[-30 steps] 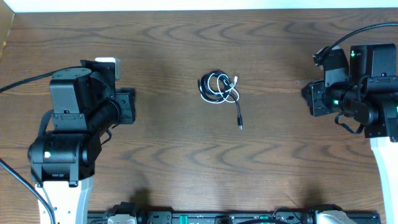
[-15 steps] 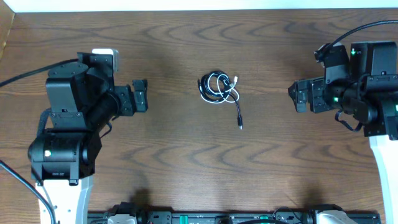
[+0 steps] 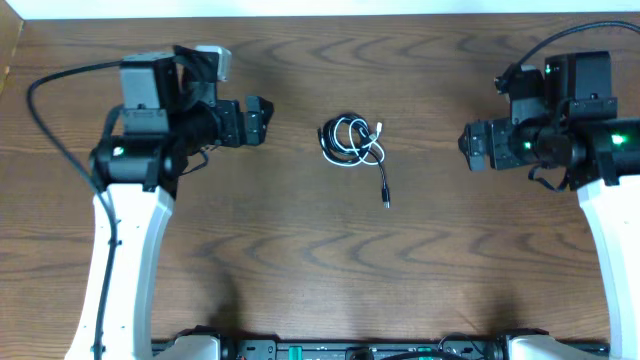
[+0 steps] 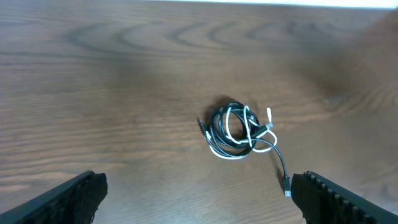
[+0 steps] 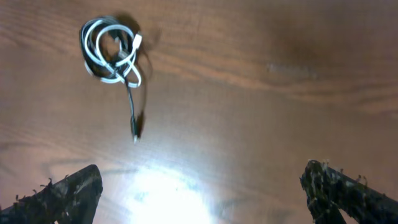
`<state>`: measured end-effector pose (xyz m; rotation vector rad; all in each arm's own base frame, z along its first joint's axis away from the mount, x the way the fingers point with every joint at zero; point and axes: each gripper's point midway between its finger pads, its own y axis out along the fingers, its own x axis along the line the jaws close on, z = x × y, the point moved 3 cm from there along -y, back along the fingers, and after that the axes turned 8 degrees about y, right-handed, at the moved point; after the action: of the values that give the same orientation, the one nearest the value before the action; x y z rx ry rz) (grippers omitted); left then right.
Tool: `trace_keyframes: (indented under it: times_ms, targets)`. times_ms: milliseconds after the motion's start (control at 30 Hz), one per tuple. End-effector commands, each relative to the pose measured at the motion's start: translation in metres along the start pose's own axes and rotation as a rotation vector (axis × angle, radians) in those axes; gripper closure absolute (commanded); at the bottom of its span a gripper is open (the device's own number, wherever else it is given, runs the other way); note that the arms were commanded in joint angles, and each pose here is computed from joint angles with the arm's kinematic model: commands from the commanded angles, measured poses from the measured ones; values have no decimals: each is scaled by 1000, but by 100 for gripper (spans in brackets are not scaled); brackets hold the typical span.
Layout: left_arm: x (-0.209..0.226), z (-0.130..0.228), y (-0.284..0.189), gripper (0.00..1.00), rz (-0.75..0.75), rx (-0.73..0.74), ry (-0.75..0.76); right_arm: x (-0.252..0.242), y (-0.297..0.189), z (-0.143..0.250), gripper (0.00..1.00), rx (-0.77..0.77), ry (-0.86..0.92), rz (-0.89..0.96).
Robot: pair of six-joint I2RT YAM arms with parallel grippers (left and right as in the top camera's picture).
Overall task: Untangle cables
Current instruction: 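Raise both arms and move grippers toward the tangled cable bundle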
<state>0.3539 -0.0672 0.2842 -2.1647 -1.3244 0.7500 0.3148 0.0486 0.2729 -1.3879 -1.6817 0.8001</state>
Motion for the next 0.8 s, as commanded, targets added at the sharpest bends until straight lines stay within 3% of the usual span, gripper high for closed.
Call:
trace_keyframes:
  times_ms: [0, 300, 767]
  targets:
    - [-14, -4, 19, 0, 71, 19, 70, 1, 8, -13, 1, -23, -27, -3]
    - [-34, 2, 82, 0, 144, 76, 134, -1, 33, -16, 1, 23, -30, -7]
    - [-20, 16, 140, 1, 143, 120, 124, -1, 64, -45, 1, -53, -81, -26]
